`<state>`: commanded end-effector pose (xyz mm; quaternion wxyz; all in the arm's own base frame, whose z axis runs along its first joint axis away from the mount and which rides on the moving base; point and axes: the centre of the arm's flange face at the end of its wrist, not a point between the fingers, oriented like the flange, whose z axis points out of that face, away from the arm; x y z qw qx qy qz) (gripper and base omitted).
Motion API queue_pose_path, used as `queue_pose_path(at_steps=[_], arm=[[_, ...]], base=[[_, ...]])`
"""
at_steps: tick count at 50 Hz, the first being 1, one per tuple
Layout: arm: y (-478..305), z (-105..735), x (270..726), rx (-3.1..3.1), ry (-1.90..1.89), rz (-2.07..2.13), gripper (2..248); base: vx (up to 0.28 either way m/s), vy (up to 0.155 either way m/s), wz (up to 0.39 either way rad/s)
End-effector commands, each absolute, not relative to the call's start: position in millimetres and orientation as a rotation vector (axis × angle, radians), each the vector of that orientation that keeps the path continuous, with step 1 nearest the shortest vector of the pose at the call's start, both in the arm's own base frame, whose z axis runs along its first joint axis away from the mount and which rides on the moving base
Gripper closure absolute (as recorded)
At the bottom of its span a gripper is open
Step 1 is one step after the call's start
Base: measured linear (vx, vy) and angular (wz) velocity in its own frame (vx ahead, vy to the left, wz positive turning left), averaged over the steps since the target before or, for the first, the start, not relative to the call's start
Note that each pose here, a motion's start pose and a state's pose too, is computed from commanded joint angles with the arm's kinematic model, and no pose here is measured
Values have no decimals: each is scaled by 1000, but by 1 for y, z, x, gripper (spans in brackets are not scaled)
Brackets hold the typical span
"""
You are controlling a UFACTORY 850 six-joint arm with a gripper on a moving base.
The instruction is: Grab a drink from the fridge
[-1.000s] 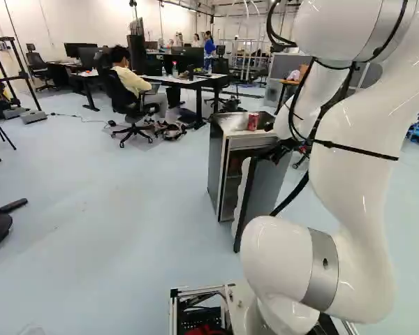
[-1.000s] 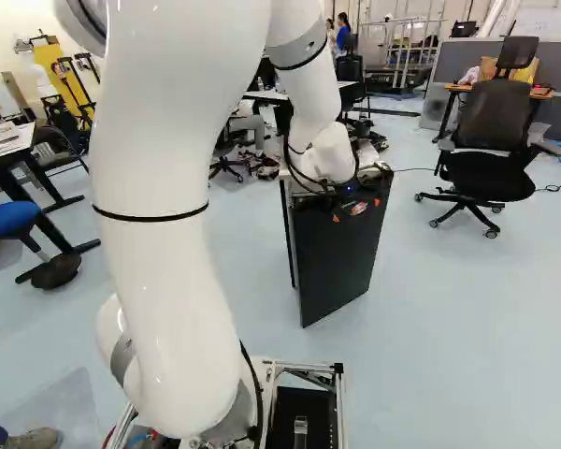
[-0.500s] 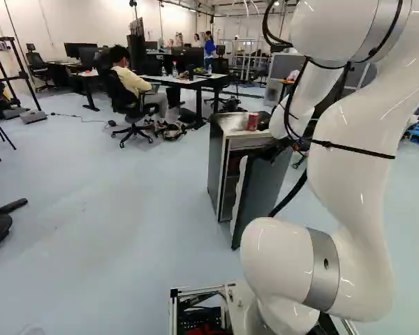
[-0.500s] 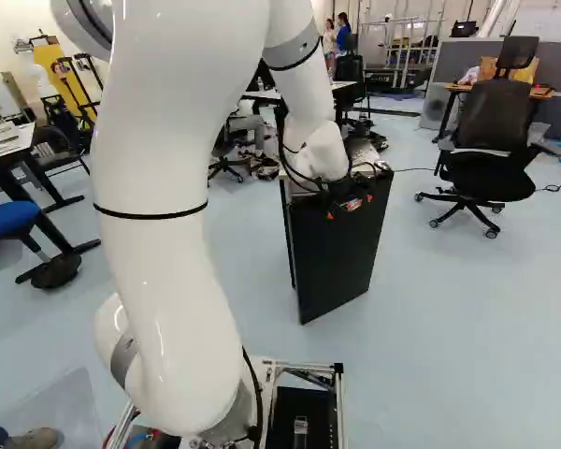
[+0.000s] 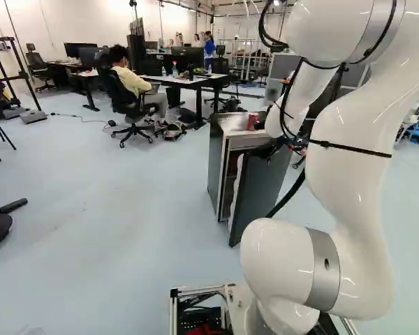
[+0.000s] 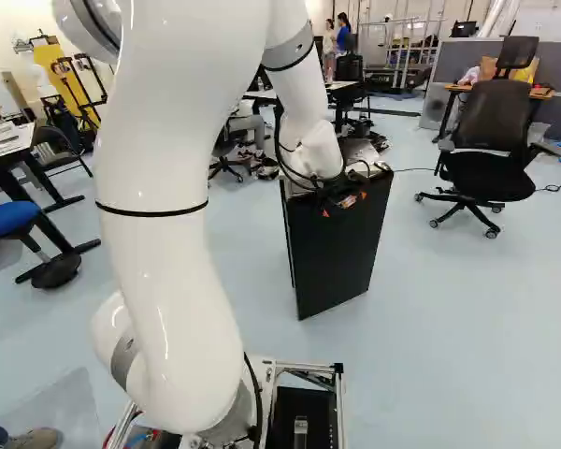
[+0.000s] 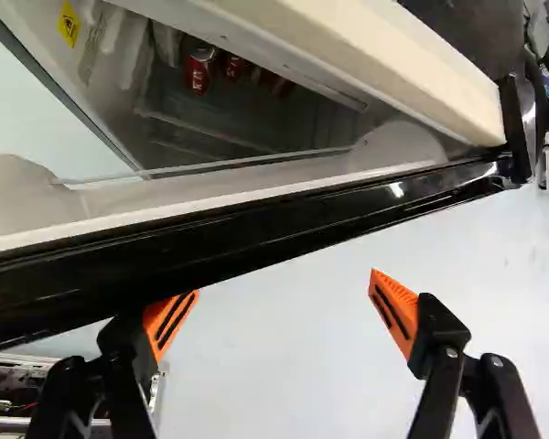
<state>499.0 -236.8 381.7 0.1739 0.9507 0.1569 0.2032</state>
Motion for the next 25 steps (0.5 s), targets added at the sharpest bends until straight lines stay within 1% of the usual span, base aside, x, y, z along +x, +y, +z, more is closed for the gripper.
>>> queue_pose_path(at_steps=[25], arm=[[-225,381,515,2701,451,599,3]], base=[[0,0,0]])
